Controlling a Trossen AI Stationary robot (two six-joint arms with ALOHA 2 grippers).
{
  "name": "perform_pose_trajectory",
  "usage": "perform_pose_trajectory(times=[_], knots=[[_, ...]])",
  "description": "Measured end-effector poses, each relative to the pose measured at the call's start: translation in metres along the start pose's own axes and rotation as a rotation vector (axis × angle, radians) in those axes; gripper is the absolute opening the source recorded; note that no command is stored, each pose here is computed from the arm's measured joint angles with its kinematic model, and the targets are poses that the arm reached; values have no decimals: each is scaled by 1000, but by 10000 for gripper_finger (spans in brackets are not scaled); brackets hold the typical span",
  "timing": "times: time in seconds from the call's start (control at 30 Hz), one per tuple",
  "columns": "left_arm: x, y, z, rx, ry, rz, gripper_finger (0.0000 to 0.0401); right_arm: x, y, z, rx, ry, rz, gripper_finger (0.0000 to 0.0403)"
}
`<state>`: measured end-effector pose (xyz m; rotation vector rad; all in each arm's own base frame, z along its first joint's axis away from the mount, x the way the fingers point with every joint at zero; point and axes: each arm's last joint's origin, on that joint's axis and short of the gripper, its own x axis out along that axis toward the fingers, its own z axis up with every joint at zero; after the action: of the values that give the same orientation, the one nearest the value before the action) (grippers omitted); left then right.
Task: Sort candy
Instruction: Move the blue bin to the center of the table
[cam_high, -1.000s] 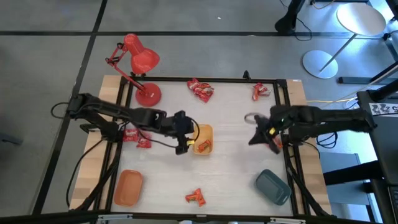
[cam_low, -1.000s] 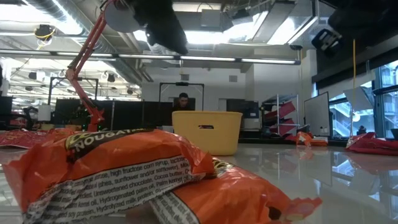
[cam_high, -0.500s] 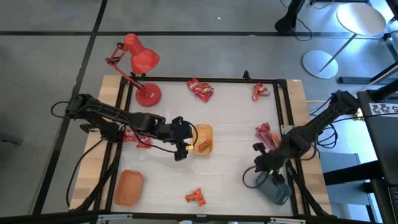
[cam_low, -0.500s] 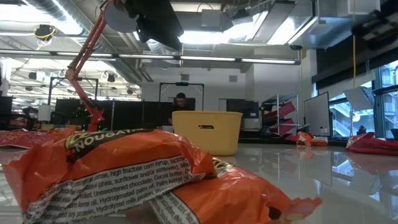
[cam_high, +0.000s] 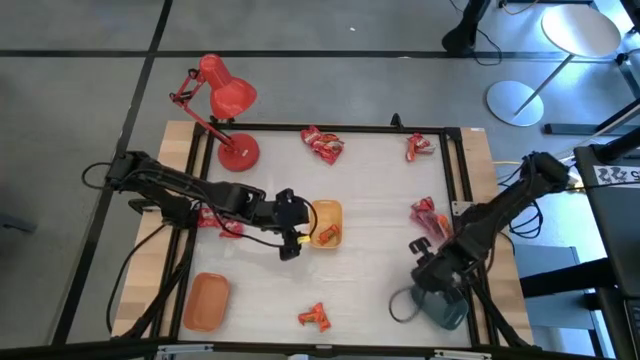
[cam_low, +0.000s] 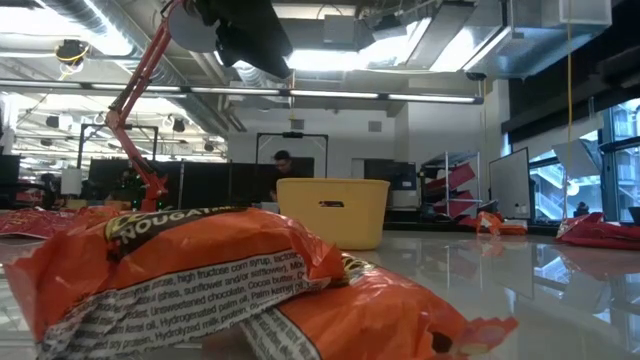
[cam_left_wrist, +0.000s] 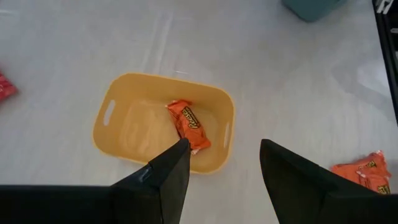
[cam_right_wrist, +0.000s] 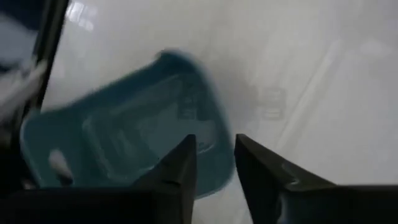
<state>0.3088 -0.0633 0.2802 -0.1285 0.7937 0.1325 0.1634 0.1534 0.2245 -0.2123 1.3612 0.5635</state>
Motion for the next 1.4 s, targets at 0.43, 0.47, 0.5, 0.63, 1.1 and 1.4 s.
perform_pose_trajectory(times=[0.43, 0.47, 0.5, 0.63, 1.1, 1.4], knots=[[0, 1, -2, 1, 17, 7, 184, 32, 3, 10, -122, 85, -81, 131], [0, 1, -2, 0, 18, 7, 184, 34, 4, 11, -123, 90, -69, 131], [0, 1, -2, 0, 19, 8, 184, 37, 4, 11, -122, 97, -59, 131], [0, 1, -2, 0, 19, 8, 184, 43, 4, 15, -123, 91, -54, 131], [0, 1, -2, 9, 19, 8, 184, 53, 4, 19, -128, 101, -41, 14], [0, 1, -2, 23, 19, 8, 184, 42, 3, 27, -62, 100, -22, 3]])
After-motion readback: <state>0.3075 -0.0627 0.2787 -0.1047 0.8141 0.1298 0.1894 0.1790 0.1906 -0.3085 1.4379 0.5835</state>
